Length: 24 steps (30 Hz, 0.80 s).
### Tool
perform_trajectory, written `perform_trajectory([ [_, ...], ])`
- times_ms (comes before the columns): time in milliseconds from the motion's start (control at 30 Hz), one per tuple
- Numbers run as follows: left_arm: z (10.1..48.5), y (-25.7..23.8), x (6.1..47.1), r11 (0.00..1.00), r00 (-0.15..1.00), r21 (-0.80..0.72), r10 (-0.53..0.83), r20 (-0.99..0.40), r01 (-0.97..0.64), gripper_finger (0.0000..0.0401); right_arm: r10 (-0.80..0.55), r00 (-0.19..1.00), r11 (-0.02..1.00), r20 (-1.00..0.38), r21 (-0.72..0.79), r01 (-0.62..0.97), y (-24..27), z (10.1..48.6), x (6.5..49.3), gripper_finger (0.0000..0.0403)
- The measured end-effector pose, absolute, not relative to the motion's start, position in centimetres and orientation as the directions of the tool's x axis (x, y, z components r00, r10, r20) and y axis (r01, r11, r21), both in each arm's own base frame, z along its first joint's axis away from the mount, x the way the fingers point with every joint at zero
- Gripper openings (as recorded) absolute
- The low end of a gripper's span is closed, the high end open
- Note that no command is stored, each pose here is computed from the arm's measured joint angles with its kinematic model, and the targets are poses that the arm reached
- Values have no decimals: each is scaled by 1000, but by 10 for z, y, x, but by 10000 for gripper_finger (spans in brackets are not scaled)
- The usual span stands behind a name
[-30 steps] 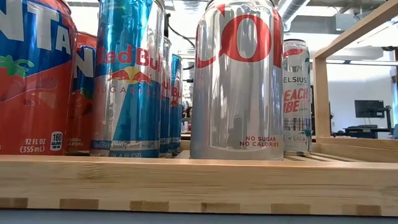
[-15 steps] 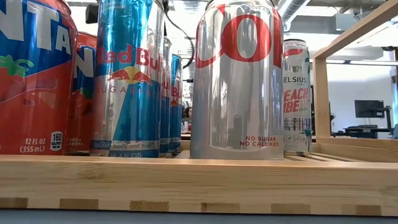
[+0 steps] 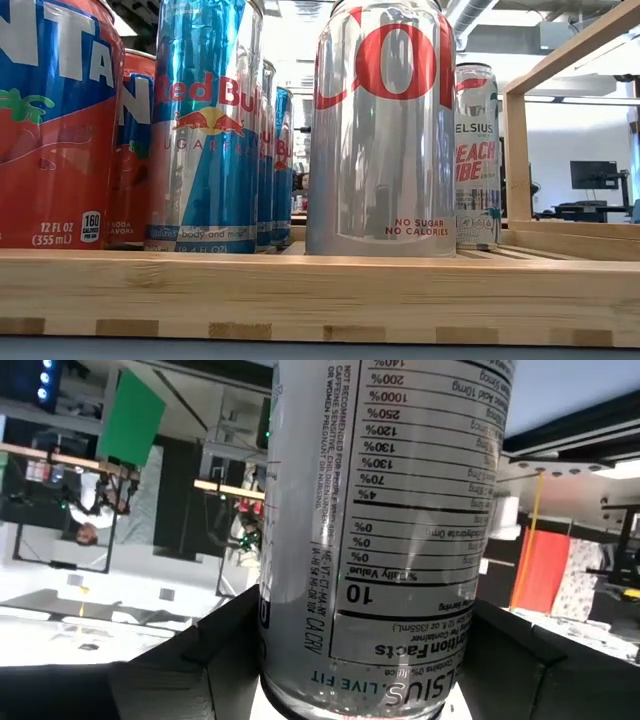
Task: Place canned beverage on shelf
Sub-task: Put the white-pink soda can on the shelf aligned with the other white-pink soda can
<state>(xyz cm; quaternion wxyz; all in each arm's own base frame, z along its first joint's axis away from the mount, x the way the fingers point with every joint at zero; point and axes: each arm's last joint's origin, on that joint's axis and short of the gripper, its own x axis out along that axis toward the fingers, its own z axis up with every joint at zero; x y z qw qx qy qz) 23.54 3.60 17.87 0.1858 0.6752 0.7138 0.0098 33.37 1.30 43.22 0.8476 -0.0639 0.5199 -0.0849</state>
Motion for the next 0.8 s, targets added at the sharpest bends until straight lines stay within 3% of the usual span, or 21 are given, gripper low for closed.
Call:
perform_trajectory([
  [200,179,36,236,87,-15,269,966,-260,959,247,-210,450,978,-868,-195,79,13,432,334,260],
  [467,179,36,247,74,33,332,952,-306,940,333,-209,451,978,-868,-194,80,13,432,334,260],
  [800,190,36,270,54,118,529,951,-286,847,341,-209,450,978,-868,-197,74,13,432,334,260],
])
